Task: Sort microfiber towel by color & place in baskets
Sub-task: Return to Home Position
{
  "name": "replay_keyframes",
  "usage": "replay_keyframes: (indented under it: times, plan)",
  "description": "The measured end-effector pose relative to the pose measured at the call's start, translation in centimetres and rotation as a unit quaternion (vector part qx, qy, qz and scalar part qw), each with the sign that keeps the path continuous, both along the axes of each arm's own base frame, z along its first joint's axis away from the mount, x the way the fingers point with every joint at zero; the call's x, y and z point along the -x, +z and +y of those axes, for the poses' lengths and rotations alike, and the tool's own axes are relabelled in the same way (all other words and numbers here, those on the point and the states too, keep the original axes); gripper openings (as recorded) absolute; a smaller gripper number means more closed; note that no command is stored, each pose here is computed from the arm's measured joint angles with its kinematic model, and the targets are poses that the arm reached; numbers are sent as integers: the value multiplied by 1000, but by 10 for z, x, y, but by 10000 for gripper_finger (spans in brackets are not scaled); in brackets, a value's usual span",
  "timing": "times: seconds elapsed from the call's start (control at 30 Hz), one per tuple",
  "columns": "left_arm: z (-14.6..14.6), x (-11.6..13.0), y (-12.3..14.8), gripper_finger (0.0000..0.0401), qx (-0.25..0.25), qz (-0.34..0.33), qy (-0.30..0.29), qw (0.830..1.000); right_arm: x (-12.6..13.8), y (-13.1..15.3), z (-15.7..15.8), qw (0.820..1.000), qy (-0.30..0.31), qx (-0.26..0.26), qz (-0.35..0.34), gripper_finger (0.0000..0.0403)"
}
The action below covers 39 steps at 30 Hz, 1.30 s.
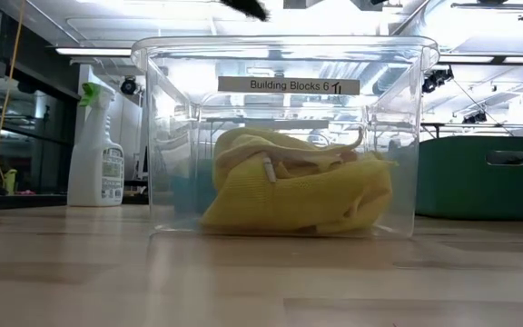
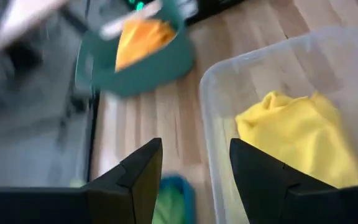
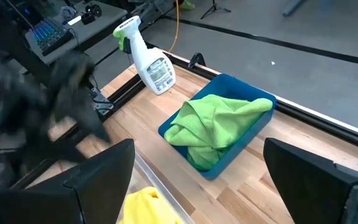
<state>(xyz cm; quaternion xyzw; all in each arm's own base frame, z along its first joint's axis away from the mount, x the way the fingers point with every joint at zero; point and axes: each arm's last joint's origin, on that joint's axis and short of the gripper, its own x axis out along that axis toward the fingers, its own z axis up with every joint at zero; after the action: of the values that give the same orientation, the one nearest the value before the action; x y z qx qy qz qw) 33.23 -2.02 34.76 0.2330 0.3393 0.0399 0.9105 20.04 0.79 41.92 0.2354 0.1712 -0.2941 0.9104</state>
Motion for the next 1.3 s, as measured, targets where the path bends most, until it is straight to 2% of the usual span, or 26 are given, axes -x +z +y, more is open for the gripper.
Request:
replay_keyframes:
  times: [0.1,0.17,0.3,0.43,0.57,0.67,0.73,0.83,0.87,1.0,1.1,1.3]
  plan:
    - [19,38,14,174,85,-17,78,993,0,0,0,1000,0,0,1,353]
    - [27,64,16,174,115,-47,114,986,-1,-1,0,1000,-2,3,2,353]
    - [33,114,11,174,179,-154,148,960,-4,-3,0,1000,-10,12,13,353]
    - [29,152,-13,174,260,-275,153,913,-9,-8,0,999,-10,14,29,353]
    - [25,174,-42,159,330,-368,141,858,-15,-12,1,999,-9,14,40,353]
    - [21,180,-63,121,358,-413,129,827,-21,-15,2,999,-10,14,47,353]
    - [17,182,-77,84,379,-425,117,813,-23,-17,2,999,-10,12,51,353]
    - [13,184,-95,21,396,-440,100,800,-24,-17,2,999,-14,-1,44,353]
    - [12,185,-101,11,398,-445,97,796,-24,-17,2,999,-9,-8,43,353]
    - [11,191,-122,10,404,-461,94,785,-24,-17,4,998,22,-30,44,353]
    - [12,196,-136,2,409,-457,98,784,-24,-18,5,998,36,-41,45,346]
    - [14,208,-156,1,416,-464,98,776,-23,-19,8,994,59,-69,53,299]
